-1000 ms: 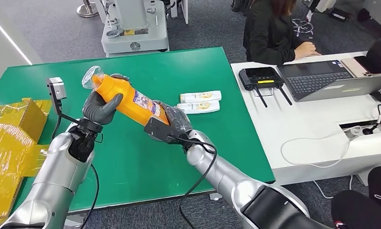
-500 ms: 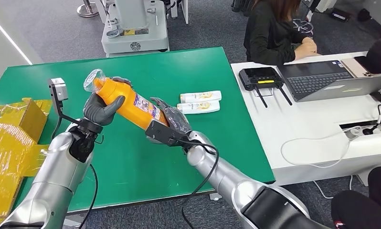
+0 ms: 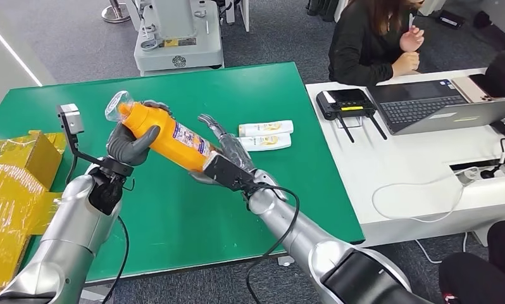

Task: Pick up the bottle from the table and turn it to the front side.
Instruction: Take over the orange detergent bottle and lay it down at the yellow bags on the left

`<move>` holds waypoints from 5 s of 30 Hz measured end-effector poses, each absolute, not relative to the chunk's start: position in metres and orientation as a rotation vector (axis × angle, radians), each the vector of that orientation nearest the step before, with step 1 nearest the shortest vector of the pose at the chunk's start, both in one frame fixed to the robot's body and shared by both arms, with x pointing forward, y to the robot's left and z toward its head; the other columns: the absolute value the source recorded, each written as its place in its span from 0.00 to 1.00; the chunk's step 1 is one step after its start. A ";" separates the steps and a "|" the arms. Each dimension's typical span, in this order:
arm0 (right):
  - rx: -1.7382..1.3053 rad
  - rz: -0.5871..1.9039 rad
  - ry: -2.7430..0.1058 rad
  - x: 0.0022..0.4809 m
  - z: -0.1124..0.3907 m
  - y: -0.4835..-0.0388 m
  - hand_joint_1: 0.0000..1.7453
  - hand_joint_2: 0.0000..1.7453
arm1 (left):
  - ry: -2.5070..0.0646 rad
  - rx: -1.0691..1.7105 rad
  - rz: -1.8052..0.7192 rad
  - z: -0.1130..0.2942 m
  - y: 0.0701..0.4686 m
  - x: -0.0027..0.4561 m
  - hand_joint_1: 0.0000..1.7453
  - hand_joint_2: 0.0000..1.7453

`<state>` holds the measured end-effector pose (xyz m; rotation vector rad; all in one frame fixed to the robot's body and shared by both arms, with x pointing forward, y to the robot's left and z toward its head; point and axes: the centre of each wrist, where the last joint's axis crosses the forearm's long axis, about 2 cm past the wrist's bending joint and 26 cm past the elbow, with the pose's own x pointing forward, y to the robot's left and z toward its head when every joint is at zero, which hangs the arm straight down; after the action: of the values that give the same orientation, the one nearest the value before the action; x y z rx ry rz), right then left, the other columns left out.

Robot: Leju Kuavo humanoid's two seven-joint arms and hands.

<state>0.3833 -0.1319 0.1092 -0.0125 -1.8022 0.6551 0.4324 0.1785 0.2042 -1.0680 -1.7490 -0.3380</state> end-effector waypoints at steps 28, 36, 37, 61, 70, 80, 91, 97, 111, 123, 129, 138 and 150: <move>0.084 0.281 -1.817 0.292 0.048 -0.159 0.00 1.00 | -2.162 -0.172 -0.913 0.227 0.164 0.426 1.00 1.00; 0.105 0.272 -1.788 0.279 0.039 -0.160 0.00 1.00 | -2.191 0.128 -1.133 0.240 0.164 0.430 1.00 1.00; 0.106 0.272 -1.785 0.278 0.038 -0.160 0.00 1.00 | -2.193 0.180 -1.164 0.242 0.167 0.431 1.00 1.00; 0.070 0.238 -1.772 0.249 0.038 -0.163 0.00 1.00 | -1.799 1.110 -1.532 0.272 0.295 0.480 1.00 1.00; 0.060 0.237 -1.779 0.241 0.042 -0.171 0.00 1.00 | -1.541 1.261 -1.617 0.238 0.356 0.463 1.00 1.00; 0.041 0.219 -1.768 0.234 0.038 -0.178 0.00 1.00 | -1.395 1.370 -1.733 0.219 0.388 0.442 1.00 1.00; -0.008 0.175 -1.720 0.212 0.022 -0.191 0.00 1.00 | -1.249 1.493 -1.852 0.215 0.434 0.412 1.00 1.00; 0.000 0.168 -1.717 0.211 0.018 -0.195 0.00 1.00 | -1.203 1.488 -1.816 0.212 0.466 0.390 1.00 1.00; -0.035 0.164 -1.707 0.217 0.020 -0.199 0.00 1.00 | -1.231 1.158 -1.669 0.200 0.468 0.389 1.00 1.00; -0.061 0.163 -1.720 0.217 0.026 -0.203 0.00 1.00 | -1.228 1.037 -1.603 0.194 0.458 0.405 1.00 1.00; -0.067 0.159 -1.718 0.218 0.027 -0.205 0.00 1.00 | -1.195 1.047 -1.596 0.193 0.457 0.410 1.00 1.00; -0.085 0.171 -1.703 0.217 0.026 -0.206 0.00 1.00 | -1.164 1.050 -1.601 0.189 0.457 0.413 1.00 1.00; -0.128 0.152 -1.680 0.211 0.025 -0.212 0.00 1.00 | -1.134 0.996 -1.593 0.190 0.454 0.421 1.00 1.00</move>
<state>0.2106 -0.2117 0.0254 -0.1278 -1.6795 0.1523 0.4211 0.4544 0.1899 0.9962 -1.1340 -1.5926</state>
